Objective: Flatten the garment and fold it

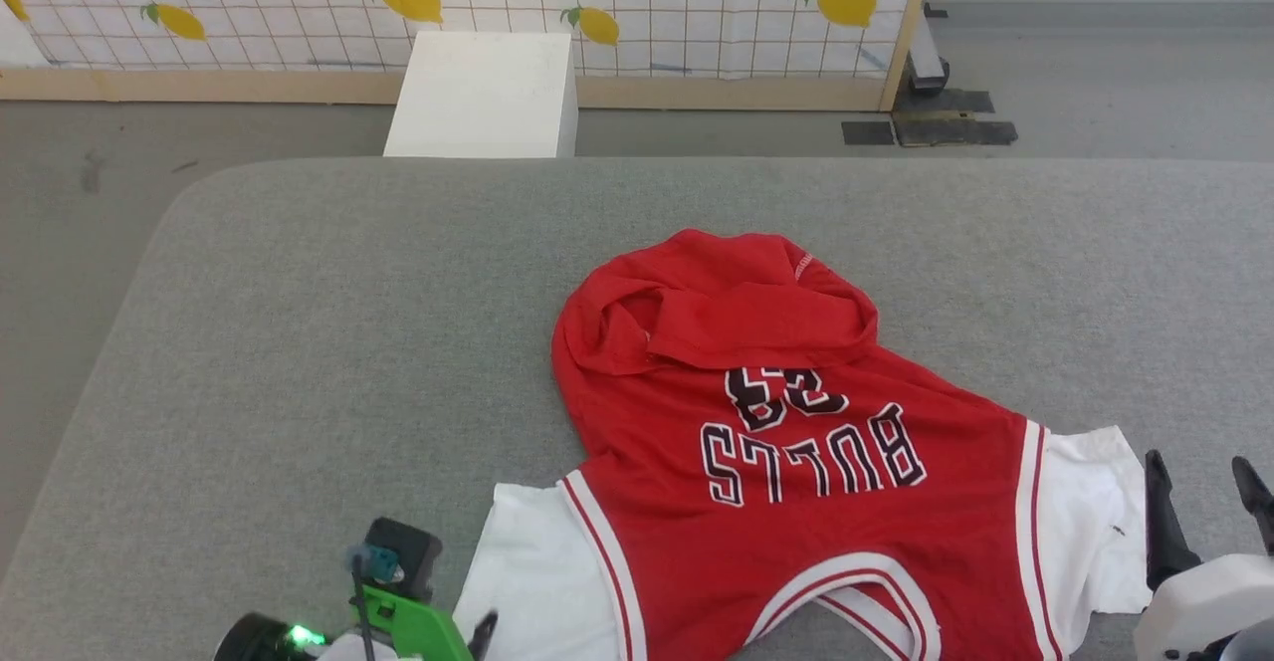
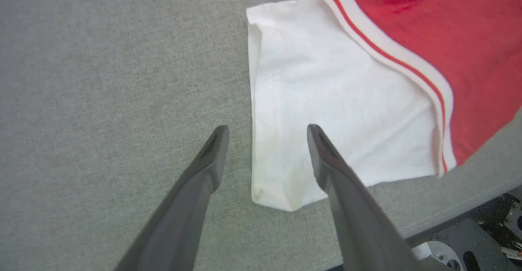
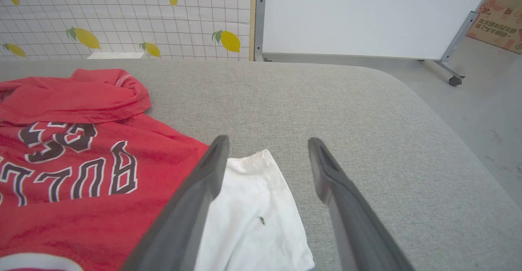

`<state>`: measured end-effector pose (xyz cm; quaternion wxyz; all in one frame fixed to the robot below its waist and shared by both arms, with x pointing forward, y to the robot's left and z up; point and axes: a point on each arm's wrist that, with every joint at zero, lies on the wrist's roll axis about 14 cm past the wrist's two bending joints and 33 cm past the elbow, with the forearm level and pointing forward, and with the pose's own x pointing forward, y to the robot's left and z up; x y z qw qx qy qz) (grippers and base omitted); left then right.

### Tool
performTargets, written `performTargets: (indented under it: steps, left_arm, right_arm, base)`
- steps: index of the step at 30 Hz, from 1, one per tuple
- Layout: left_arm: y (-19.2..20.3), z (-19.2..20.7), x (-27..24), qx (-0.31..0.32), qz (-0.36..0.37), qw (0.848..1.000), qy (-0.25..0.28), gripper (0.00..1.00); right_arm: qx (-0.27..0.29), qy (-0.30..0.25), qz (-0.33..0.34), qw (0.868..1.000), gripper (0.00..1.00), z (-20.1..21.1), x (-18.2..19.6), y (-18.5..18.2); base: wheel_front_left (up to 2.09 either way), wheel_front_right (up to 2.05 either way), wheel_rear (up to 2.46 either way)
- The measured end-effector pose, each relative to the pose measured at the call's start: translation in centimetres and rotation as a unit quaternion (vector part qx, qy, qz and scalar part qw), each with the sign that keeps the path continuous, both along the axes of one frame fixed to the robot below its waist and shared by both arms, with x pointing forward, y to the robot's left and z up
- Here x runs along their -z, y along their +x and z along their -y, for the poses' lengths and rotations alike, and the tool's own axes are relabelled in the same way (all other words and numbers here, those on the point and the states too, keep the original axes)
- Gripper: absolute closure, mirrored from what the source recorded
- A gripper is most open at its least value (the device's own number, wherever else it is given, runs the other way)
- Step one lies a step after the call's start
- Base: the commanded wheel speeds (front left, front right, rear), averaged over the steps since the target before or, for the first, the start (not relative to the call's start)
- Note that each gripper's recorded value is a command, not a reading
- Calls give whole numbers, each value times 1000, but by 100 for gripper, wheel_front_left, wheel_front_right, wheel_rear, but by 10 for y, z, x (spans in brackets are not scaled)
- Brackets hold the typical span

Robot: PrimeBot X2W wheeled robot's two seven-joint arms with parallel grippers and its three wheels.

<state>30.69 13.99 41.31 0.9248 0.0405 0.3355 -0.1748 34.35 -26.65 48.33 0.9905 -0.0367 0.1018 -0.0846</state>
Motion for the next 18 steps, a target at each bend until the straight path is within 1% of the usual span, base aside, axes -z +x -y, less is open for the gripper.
performTargets:
  steps: [2, 5, 14, 18]
  left_arm:
    - [-10, -1, 10, 4, -50, 999, 12, 0]
    - [-17, -1, 14, 10, -88, 996, 26, 0]
    - [-23, -9, 36, -3, -151, 987, 50, 0]
    - [-22, -12, 43, -13, -162, 986, 50, 0]
  right_arm:
    - [2, 1, -5, 1000, 0, 0, 2, -1]
    - [7, 2, -10, 1000, 0, 3, 5, -2]
    - [9, -4, -32, 999, 0, 3, 16, -1]
    - [11, -5, -30, 999, 0, 5, 16, 4]
  base:
    - [0, 0, 0]
    - [0, 0, 0]
    - [0, 0, 0]
    - [0, 0, 0]
